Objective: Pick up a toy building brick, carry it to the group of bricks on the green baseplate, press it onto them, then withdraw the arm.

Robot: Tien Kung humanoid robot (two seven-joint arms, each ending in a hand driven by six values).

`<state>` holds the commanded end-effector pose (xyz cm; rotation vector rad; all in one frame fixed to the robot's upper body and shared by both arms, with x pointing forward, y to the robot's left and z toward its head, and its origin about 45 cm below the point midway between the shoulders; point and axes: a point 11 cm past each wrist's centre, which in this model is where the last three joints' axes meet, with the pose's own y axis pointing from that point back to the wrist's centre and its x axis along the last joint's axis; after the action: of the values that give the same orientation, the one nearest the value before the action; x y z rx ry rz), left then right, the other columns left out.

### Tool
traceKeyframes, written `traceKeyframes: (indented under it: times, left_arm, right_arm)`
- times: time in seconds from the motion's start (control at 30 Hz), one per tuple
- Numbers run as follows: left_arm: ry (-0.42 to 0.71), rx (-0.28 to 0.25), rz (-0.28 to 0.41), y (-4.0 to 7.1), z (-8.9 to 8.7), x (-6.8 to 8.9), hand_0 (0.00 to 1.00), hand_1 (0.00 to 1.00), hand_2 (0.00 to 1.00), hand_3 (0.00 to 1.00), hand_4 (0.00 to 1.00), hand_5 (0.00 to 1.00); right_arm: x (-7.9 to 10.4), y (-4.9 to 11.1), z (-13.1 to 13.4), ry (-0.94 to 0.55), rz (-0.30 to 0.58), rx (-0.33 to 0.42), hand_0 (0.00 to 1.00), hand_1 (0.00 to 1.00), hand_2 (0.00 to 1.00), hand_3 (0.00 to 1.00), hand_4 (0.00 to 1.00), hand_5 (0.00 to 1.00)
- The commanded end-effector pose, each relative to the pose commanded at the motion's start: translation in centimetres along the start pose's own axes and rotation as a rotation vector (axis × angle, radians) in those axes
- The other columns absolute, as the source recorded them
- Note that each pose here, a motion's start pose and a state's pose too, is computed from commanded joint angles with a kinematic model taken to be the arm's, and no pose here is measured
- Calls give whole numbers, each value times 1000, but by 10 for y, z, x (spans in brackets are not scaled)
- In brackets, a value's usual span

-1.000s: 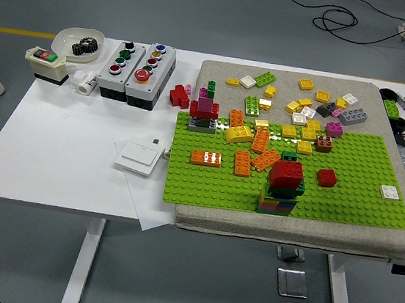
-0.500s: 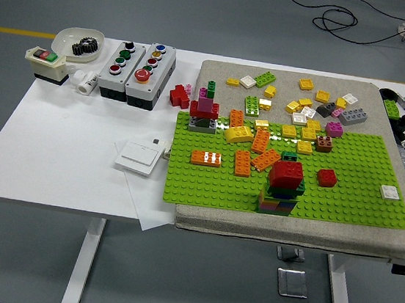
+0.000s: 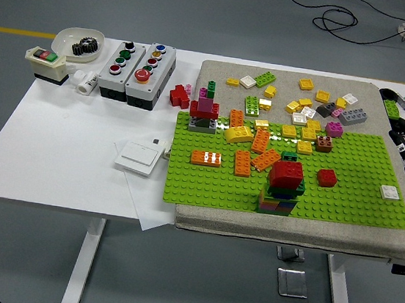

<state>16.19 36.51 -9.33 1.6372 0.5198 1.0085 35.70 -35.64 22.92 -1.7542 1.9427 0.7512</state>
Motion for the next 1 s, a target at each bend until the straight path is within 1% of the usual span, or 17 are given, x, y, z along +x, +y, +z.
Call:
traceKeyframes:
  times: [0.57, 0.6, 1.0]
  left_arm:
    - [1, -2, 3, 0, 1, 1, 667, 698, 712, 587, 671, 663]
    - [1, -2, 3, 0, 1, 1, 667, 698, 713, 589, 671, 665]
    - [2, -3, 3, 0, 1, 1, 668, 698, 712, 587, 672, 664]
  right_arm:
    - [-3, -1, 6, -40, -15, -38, 766, 727, 764, 773, 998, 810]
    - [-2, -1, 6, -41, -14, -39, 762, 706, 759, 771, 998, 813]
    - [-6, -3, 7, -37, -22, -52, 746, 684, 757, 761, 998, 813]
